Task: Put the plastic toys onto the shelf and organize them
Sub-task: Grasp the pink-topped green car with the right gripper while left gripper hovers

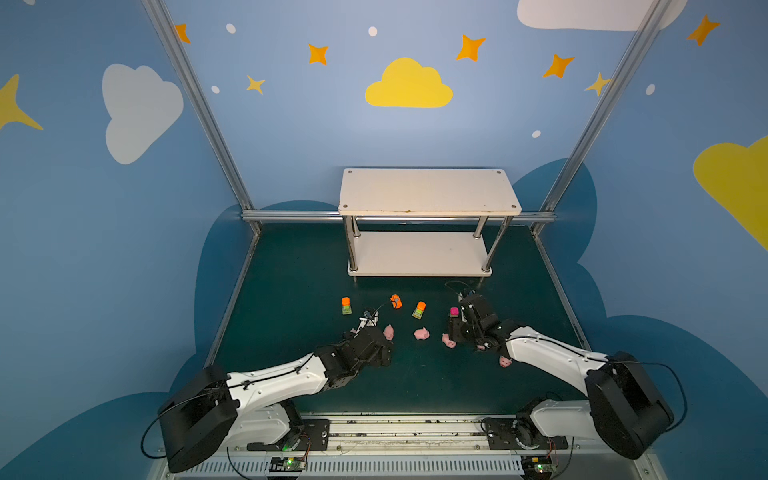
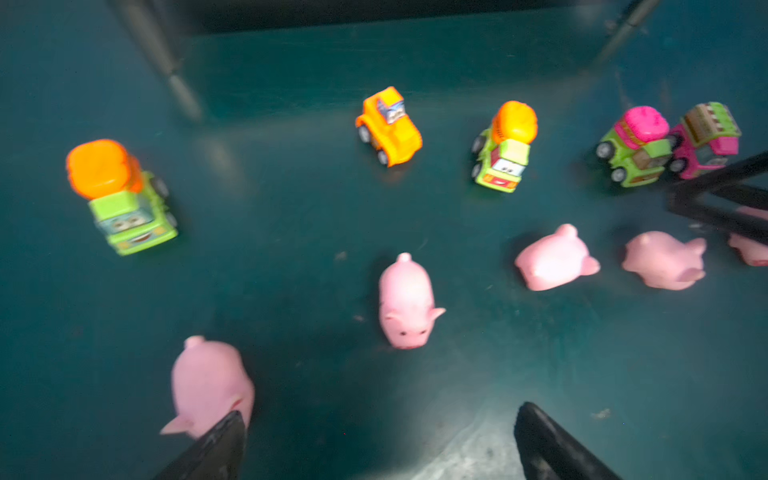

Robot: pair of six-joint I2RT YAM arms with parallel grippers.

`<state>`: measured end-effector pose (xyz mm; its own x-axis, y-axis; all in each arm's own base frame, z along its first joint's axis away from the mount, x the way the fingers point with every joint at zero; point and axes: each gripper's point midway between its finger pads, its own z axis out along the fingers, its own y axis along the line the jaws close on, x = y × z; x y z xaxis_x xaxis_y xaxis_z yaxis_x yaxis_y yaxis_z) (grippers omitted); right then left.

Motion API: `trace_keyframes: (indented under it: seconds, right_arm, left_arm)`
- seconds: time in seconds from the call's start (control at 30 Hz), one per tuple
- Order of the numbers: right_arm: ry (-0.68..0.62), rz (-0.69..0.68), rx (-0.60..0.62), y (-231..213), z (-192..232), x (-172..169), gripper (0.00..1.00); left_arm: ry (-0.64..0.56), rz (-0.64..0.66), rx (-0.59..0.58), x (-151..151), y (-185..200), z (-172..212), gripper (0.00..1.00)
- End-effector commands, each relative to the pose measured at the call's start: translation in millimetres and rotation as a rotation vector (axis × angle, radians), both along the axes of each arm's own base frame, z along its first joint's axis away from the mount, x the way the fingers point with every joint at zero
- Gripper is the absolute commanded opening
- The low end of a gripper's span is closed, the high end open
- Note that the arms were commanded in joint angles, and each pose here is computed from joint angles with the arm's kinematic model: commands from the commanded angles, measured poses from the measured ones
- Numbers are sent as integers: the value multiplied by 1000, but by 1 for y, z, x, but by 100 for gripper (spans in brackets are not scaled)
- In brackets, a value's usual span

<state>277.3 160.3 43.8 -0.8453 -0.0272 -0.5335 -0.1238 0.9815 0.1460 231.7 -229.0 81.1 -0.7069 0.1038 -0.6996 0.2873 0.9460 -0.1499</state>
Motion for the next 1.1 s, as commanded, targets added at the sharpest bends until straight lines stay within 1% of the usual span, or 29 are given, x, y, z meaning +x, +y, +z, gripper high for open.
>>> trace_keyframes:
  seconds: [0.0, 0.13, 0.17, 0.2, 0.43, 0.5, 0.63, 0.83, 1.0, 1.07]
  right_arm:
    - [-40, -28, -13, 0, 6, 16, 61]
    - [-31, -47, -50, -5, -2, 21, 61]
    - [-30, -50, -53, -6, -3, 22, 61]
    - [-50, -55, -42, -3, 4, 31, 61]
    - [-49, -64, -50, -2, 0, 48, 58]
    - [-45, -66, -53, -3, -2, 51, 53]
    - [-26, -72, -59, -4, -7, 58, 50]
    - [7, -73, -59, -3, -17, 62, 43]
    - [27, -66, -64, -1, -20, 61, 25]
    - [25, -66, -60, -2, -16, 61, 23]
  left_arm:
    - [-22, -44, 5, 3, -15, 10, 100]
    - [-28, -61, 15, 5, -21, 14, 100]
    - [-31, -62, 15, 5, -21, 15, 100]
    - [-34, -61, 17, 6, -22, 16, 100]
    - [-57, -64, 34, 10, -23, 24, 100]
    - [-63, -64, 39, 11, -23, 25, 100]
    - [-68, -65, 59, 13, -22, 27, 100]
    - [-75, -71, 68, 15, -25, 29, 100]
    - [-74, -81, 88, 17, -27, 30, 100]
    - [-76, -83, 93, 18, -28, 31, 100]
